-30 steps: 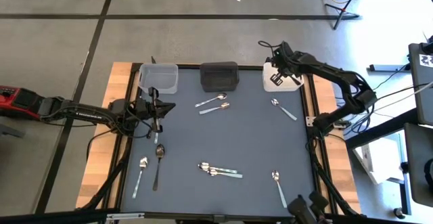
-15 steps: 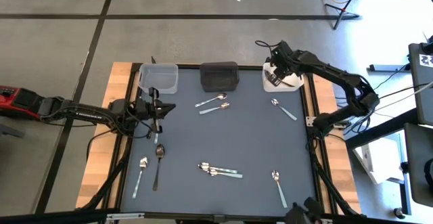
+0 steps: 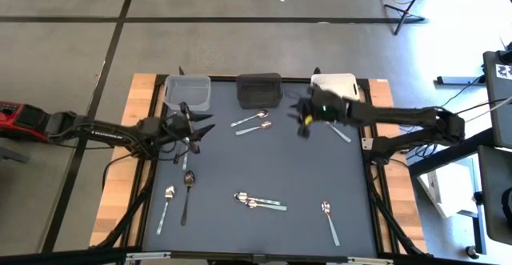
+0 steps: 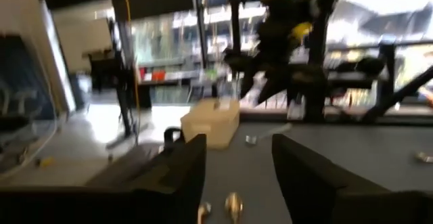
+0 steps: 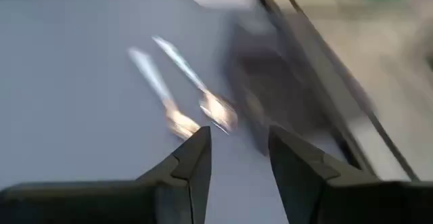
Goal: Sort silverware by color (type)
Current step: Put the black spoon into the white bin
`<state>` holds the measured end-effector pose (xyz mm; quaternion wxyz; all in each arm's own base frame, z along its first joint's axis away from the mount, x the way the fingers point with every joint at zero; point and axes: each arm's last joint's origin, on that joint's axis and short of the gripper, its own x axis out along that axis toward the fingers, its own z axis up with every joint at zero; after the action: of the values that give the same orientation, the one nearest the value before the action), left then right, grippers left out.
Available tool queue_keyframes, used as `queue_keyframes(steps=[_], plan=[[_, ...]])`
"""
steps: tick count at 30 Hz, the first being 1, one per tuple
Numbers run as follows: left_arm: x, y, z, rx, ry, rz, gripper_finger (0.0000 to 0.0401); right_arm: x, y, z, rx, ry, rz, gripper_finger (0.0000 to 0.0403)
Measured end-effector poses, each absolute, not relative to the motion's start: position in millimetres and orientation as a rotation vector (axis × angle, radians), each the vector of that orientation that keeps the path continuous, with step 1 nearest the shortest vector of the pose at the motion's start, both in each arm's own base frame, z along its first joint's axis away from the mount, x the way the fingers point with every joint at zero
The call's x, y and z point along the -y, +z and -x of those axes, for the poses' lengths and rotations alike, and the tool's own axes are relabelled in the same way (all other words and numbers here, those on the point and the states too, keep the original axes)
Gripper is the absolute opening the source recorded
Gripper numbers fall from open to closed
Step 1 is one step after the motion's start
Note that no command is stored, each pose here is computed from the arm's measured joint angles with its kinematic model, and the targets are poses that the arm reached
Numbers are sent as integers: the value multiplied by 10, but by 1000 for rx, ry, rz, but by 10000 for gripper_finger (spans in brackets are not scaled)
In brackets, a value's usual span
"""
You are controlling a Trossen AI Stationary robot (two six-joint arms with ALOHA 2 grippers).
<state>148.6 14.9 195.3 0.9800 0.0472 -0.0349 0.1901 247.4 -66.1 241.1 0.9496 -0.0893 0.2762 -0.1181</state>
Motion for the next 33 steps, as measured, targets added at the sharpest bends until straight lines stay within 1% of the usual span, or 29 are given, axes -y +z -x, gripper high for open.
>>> queue_keyframes(steps=[3, 5, 8, 11, 14, 19, 23, 26, 29, 33], plan=[[-159, 2032, -1616, -32, 399, -68, 179, 428, 2303, -2516, -434, -138, 272, 138], [-160, 2120, -1705, -81, 426, -1, 179, 313, 2265, -2521, -378, -96, 322, 138], [-131, 2270, -1810, -175, 429, 90, 176, 193, 2267, -2532, -340, -47, 374, 138], [-100, 2391, -1874, -334, 439, 157, 175, 130, 2282, -2541, -320, -22, 407, 138], [-61, 2504, -1896, -470, 463, 259, 175, 117, 2283, -2542, -315, -11, 396, 138], [59, 2610, -1873, -678, 468, 484, 175, 74, 2273, -2540, -313, 51, 282, 138], [261, 2502, -1828, -887, 398, 698, 175, -31, 2266, -2539, -316, 90, 286, 138], [474, 2375, -1807, -1070, 357, 787, 175, -97, 2260, -2535, -321, 91, 298, 138], [677, 2258, -1813, -1188, 356, 810, 175, -141, 2259, -2532, -326, 71, 310, 138], [873, 2114, -1815, -1286, 359, 739, 175, -147, 2258, -2531, -330, 44, 317, 138]])
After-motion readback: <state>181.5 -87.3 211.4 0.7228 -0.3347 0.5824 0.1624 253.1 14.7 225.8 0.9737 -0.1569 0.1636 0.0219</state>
